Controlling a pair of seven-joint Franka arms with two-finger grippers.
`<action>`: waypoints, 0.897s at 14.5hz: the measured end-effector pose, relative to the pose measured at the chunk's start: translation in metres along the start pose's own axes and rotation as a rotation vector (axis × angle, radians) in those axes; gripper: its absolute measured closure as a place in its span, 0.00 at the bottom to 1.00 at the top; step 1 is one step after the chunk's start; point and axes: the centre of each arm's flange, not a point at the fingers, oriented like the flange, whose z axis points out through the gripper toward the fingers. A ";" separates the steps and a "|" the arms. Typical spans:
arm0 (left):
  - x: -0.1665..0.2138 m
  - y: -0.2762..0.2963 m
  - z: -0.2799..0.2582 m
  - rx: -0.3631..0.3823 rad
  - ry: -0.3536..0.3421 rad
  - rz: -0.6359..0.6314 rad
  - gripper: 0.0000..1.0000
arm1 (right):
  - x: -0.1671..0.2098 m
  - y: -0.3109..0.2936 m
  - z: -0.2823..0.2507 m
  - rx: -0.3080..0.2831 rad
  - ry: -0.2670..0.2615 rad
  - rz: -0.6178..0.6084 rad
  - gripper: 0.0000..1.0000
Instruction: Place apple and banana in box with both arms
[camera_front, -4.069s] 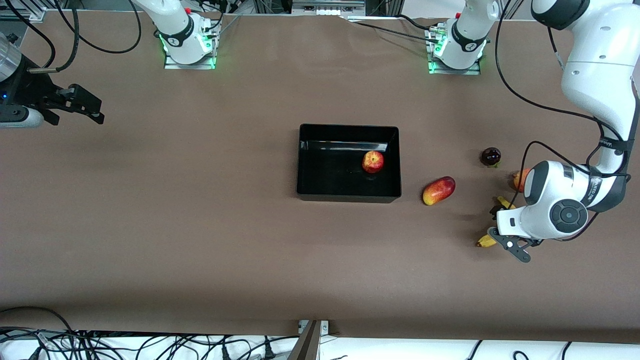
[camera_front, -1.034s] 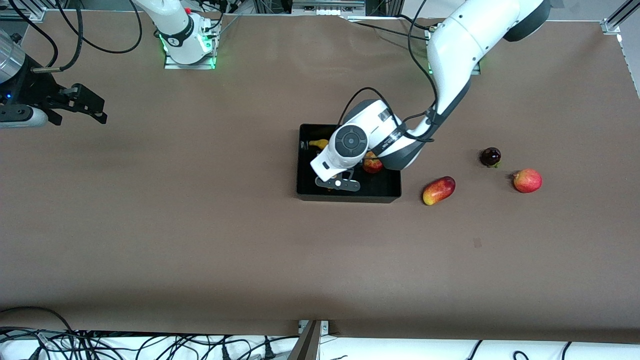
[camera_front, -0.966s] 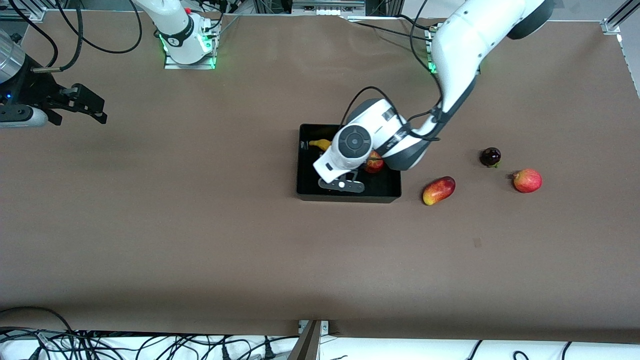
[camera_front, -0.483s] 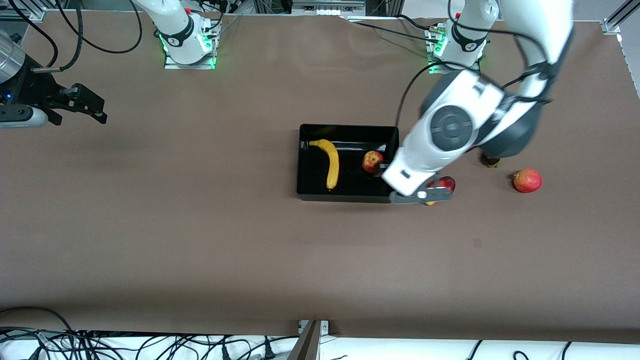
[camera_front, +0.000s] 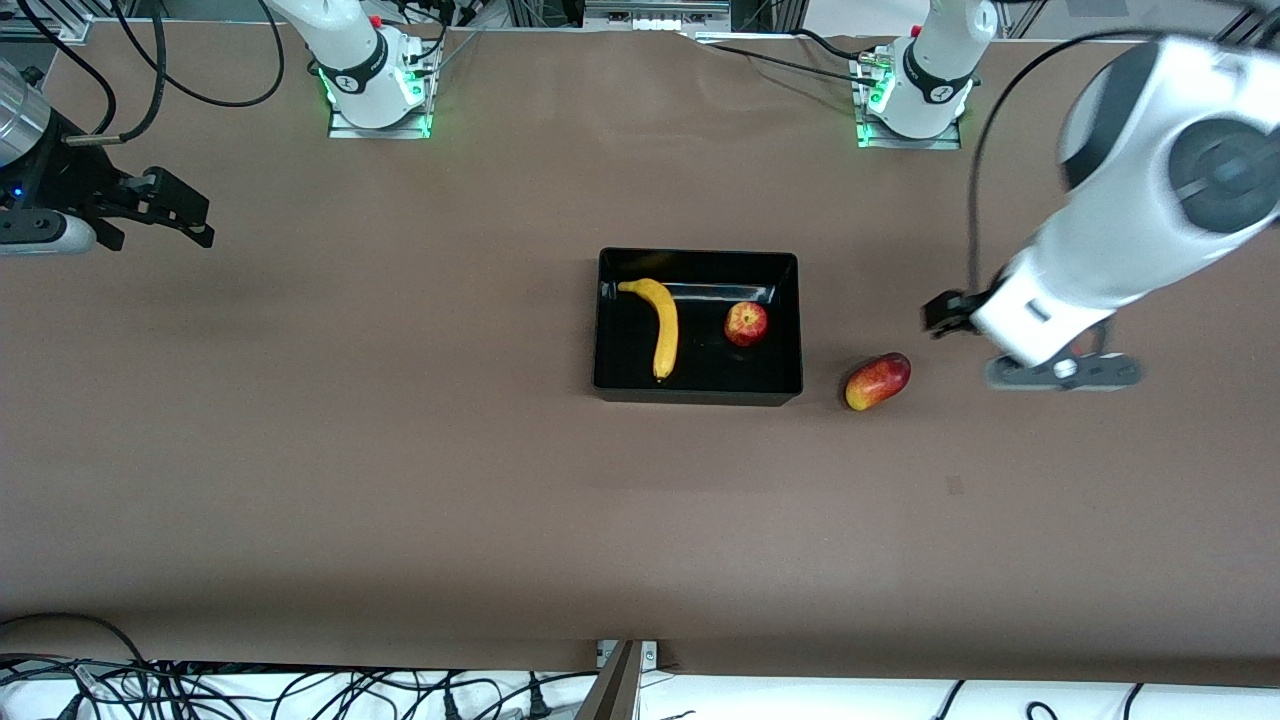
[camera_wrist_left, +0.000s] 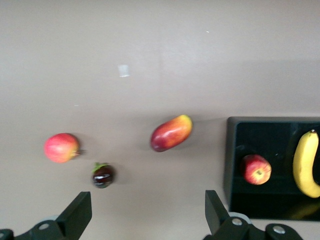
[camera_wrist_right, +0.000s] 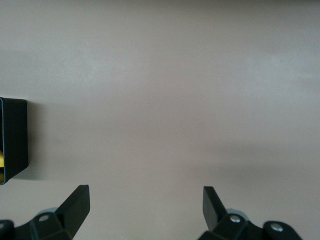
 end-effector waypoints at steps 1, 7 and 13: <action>-0.009 -0.022 -0.011 -0.007 0.007 -0.009 0.00 | 0.000 0.000 0.000 0.000 0.000 0.000 0.00; -0.063 -0.082 -0.017 -0.008 0.051 -0.028 0.00 | 0.000 0.000 0.000 0.000 0.000 0.000 0.00; -0.075 -0.073 -0.012 -0.009 0.010 0.008 0.00 | 0.000 0.000 0.000 0.000 0.001 0.000 0.00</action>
